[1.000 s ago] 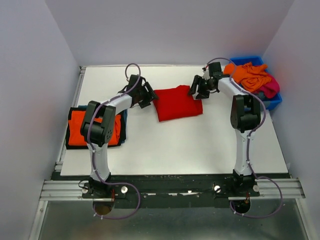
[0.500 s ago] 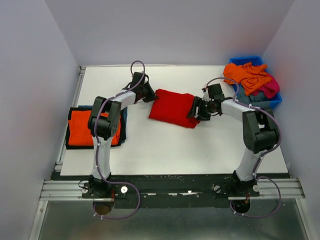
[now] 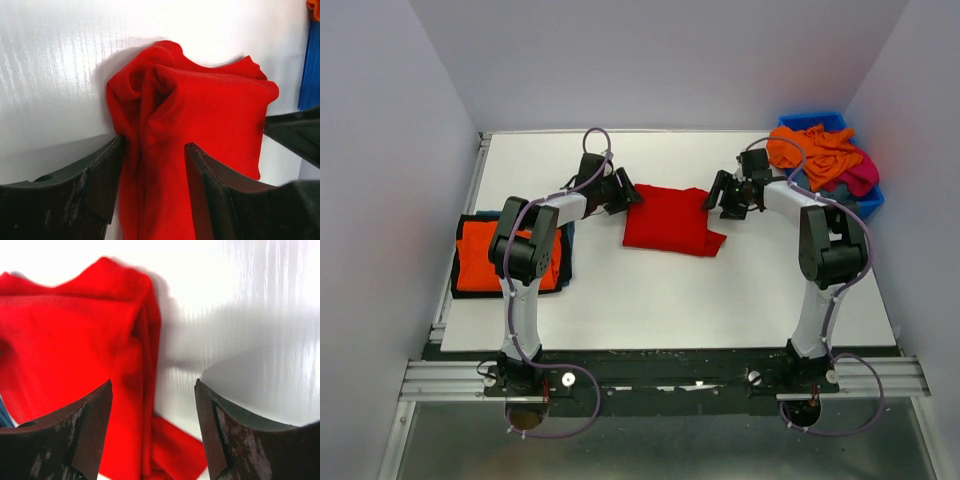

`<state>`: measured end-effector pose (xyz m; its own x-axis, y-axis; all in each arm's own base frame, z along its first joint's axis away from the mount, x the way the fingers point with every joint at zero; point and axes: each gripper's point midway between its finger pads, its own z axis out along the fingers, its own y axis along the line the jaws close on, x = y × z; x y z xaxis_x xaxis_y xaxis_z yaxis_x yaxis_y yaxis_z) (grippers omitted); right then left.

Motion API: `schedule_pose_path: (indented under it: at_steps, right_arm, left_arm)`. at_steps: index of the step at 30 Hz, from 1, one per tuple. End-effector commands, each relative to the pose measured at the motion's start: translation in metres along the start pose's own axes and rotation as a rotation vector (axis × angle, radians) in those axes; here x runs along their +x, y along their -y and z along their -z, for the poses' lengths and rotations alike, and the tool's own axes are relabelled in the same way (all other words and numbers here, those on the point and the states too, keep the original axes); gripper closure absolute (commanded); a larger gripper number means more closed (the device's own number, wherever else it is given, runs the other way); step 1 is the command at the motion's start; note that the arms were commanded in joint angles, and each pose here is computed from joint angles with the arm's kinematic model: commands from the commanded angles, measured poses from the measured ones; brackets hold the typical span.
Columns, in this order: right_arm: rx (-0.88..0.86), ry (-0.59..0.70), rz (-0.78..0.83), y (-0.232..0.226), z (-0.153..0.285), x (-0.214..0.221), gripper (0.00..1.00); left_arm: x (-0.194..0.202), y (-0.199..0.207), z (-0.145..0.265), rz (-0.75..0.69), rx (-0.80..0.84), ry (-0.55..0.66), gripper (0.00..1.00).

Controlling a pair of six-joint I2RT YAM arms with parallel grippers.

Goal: Fold and stack the t-shirts
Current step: Put the neatly folded tshirt into the corner of the board with both arms

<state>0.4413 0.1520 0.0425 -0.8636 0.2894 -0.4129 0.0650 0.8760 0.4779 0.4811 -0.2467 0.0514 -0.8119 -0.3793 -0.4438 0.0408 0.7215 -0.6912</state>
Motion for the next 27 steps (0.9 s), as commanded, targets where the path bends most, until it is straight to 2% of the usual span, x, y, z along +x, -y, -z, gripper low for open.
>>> schedule_pose_path:
  at_steps: [1,9,14,20,22,25,27]
  right_arm:
    - [0.041,-0.02,-0.016,0.006,-0.021,-0.01,0.28]
    - [0.061,-0.062,-0.03,0.005,-0.039,-0.013,0.4]
    - [0.063,-0.09,-0.018,-0.007,-0.048,-0.006,0.43]
    - [0.061,-0.087,-0.01,-0.023,-0.054,-0.006,0.52]
    - [0.061,-0.091,-0.015,-0.026,-0.057,-0.009,0.6]
    - [0.064,-0.094,-0.015,-0.027,-0.058,-0.013,0.88]
    - [0.049,-0.064,0.003,-0.033,-0.051,-0.02,0.99]
  left_arm:
    - [-0.012,0.002,-0.001,-0.017,-0.006,0.018,0.35]
    - [-0.016,-0.008,-0.021,-0.009,-0.042,-0.008,0.47]
    - [-0.015,-0.014,-0.032,0.002,-0.052,-0.03,0.64]
    - [-0.015,-0.013,-0.039,0.008,-0.02,-0.008,0.88]
    - [-0.016,-0.011,-0.041,0.005,-0.008,-0.005,1.0]
    - [-0.017,-0.01,-0.041,-0.011,0.004,-0.001,1.0]
    - [-0.018,-0.007,-0.037,-0.03,0.012,0.004,1.0]
